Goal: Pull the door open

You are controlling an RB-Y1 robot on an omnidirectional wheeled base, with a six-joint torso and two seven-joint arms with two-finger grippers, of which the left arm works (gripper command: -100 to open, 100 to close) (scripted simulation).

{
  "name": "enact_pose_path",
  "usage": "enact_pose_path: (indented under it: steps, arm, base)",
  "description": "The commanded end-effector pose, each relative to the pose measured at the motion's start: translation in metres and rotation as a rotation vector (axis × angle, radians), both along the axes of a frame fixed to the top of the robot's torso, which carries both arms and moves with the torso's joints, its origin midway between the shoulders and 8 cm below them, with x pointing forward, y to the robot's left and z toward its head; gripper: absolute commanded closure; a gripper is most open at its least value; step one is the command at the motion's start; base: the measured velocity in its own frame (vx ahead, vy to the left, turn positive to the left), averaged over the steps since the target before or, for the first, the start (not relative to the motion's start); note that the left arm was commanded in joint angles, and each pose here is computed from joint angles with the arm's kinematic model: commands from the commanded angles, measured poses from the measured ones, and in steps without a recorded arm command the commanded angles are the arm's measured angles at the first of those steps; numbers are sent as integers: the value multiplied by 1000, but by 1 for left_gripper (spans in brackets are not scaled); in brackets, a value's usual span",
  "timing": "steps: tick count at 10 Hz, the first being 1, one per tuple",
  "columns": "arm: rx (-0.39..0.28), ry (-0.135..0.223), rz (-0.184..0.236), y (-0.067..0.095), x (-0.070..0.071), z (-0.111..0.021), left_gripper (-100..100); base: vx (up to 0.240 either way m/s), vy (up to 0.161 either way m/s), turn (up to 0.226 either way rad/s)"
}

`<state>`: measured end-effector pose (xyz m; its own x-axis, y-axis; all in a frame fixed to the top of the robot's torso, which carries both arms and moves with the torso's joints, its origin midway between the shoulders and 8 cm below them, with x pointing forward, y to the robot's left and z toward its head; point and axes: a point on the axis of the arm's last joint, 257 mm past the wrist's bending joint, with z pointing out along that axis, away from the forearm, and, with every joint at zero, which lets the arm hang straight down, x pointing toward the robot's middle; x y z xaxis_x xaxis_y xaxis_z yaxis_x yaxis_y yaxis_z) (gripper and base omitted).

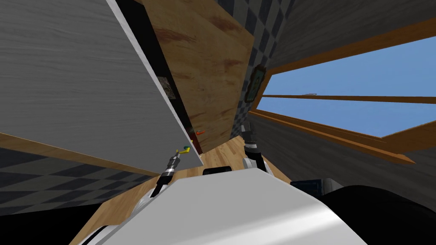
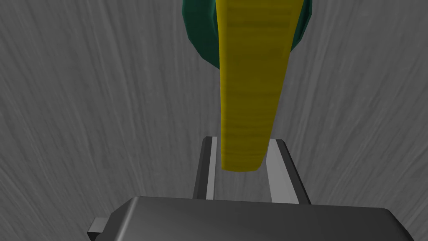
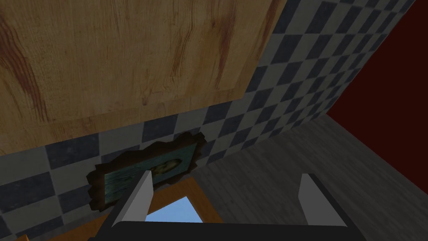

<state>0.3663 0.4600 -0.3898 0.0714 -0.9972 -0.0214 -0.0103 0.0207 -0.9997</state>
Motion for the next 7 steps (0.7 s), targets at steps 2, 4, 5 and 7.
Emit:
enact_pose_path:
  steps: [2, 4, 5, 7]
  arm:
    - [-17, -9, -61, -18, -9, -1, 100]
    - [-19, -9, -68, -20, -11, -2, 100]
    - [-10, -7, -50, -8, -12, 0, 100]
    - [-11, -4, -71, -10, -26, -2, 100]
  base:
    - [-135, 52, -98]
    - [-104, 24, -29]
    - [-27, 17, 19]
    - [-155, 34, -171]
